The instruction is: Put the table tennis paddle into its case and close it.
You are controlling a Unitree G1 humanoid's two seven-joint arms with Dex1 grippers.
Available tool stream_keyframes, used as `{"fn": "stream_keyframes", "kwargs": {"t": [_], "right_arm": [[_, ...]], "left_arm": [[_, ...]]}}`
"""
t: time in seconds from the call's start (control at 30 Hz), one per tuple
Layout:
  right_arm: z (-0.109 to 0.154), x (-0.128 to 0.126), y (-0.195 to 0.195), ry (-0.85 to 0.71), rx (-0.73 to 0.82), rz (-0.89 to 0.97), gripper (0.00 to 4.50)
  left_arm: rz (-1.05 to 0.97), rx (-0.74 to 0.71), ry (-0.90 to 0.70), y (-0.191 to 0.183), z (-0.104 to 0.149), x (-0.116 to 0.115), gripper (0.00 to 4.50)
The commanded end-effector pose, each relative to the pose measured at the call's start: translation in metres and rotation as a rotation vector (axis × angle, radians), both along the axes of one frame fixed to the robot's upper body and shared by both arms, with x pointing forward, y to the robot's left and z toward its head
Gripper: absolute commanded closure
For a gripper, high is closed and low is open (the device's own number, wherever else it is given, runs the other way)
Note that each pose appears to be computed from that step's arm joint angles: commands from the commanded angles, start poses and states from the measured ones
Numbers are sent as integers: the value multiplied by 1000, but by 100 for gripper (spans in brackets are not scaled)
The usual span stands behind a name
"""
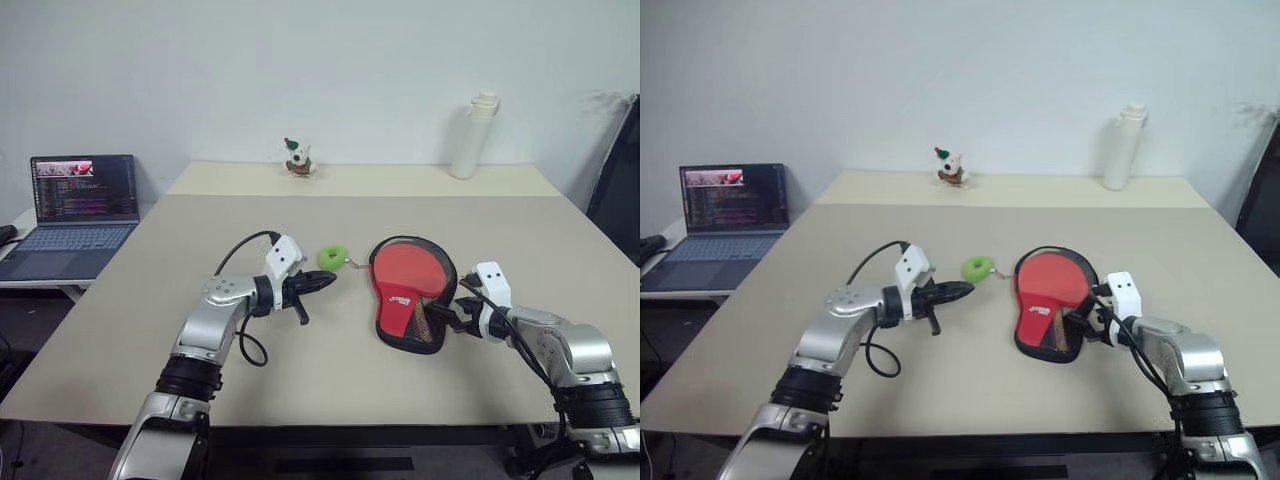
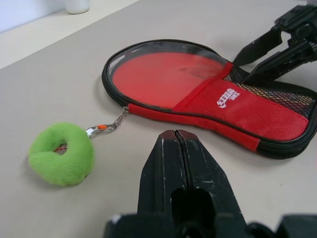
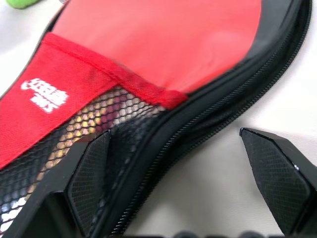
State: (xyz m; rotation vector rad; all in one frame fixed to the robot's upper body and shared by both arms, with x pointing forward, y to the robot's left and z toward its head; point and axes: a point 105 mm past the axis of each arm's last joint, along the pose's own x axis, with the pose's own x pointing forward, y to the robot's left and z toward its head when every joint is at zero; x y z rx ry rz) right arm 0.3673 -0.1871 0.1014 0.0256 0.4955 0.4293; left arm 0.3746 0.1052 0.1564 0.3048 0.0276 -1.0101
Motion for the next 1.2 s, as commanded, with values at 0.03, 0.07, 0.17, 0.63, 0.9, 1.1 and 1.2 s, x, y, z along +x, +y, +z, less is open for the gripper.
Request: {"fn": "stream_keyframes", "kwargs": {"t": [0.03,0.07,0.17,0.63,0.9,1.1,1.2], "right_arm": [[-2,2,1,18,1,-4,0],[-3,2,0,21,-4,-7,0],[-5,-1,16,81,111,11,0],[-8,1,68,173,284,87,449],[5,-16,122,205,411,264,449],[2,-46,143,251,408,380,449],[-2,-56,140,268,390,386,449]], "left_arm": [[3,-15,-62,3,16,-1,448],[4,-15,-62,3,16,-2,448],[6,-9,-60,5,13,-2,448],[-26,14,15,25,-1,-19,450],[-174,62,203,48,-21,-73,450],[-257,97,290,51,-30,-103,450],[-264,108,299,51,-32,-107,450]]}}
